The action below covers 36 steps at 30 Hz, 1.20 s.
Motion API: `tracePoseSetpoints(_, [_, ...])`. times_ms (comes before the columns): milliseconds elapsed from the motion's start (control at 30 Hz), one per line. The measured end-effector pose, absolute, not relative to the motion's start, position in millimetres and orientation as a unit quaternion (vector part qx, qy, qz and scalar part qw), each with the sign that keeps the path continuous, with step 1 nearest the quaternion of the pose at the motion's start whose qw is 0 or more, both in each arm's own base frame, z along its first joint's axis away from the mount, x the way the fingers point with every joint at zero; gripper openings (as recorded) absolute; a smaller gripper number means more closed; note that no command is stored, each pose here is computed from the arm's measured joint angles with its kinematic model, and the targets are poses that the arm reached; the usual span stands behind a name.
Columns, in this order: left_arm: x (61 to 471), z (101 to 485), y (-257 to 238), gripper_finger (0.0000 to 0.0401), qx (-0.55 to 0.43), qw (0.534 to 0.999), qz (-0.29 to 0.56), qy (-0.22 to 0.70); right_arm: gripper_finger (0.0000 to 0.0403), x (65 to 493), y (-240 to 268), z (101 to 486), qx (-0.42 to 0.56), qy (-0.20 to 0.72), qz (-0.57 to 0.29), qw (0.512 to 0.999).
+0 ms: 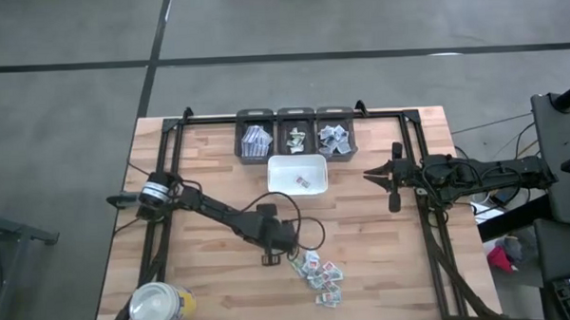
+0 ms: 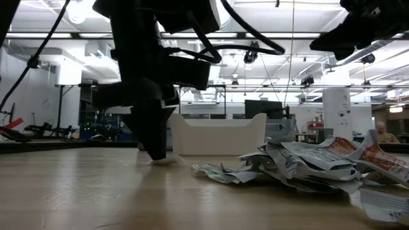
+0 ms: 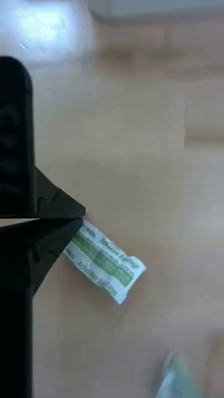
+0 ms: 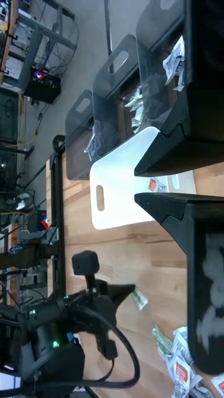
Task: Pick & Place First Aid Supplies
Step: Put the green band aid into the middle black bin
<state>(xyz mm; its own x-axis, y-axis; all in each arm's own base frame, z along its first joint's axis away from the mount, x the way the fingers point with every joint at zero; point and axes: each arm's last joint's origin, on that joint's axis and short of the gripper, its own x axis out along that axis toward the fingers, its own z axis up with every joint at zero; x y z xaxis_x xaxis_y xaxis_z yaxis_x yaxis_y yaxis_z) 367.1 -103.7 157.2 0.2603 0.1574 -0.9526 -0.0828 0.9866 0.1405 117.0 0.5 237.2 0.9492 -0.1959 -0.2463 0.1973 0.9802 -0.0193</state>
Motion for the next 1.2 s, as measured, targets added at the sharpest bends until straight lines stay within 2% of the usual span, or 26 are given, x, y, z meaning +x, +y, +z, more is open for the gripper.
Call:
tracePoseSetpoints(200, [369.5, 158.5, -95.3, 0.0, 0.006, 0.801, 0.147, 0.58, 0.0052, 117.0, 0.5, 237.2, 0.003, 0.124, -0.099, 0.987])
tracePoseSetpoints(833, [369.2, 166.3, -94.9, 0.0, -0.013, 0.809, 0.158, 0.566, 0.0052, 117.0, 0.6, 237.2, 0.004, 0.124, -0.099, 0.987])
tracePoseSetpoints(1200, [365.0, 213.1, -92.0, 0.0, -0.039, 0.858, 0.158, 0.487, 0.0052, 117.0, 0.6, 237.2, 0.003, 0.125, -0.099, 0.987])
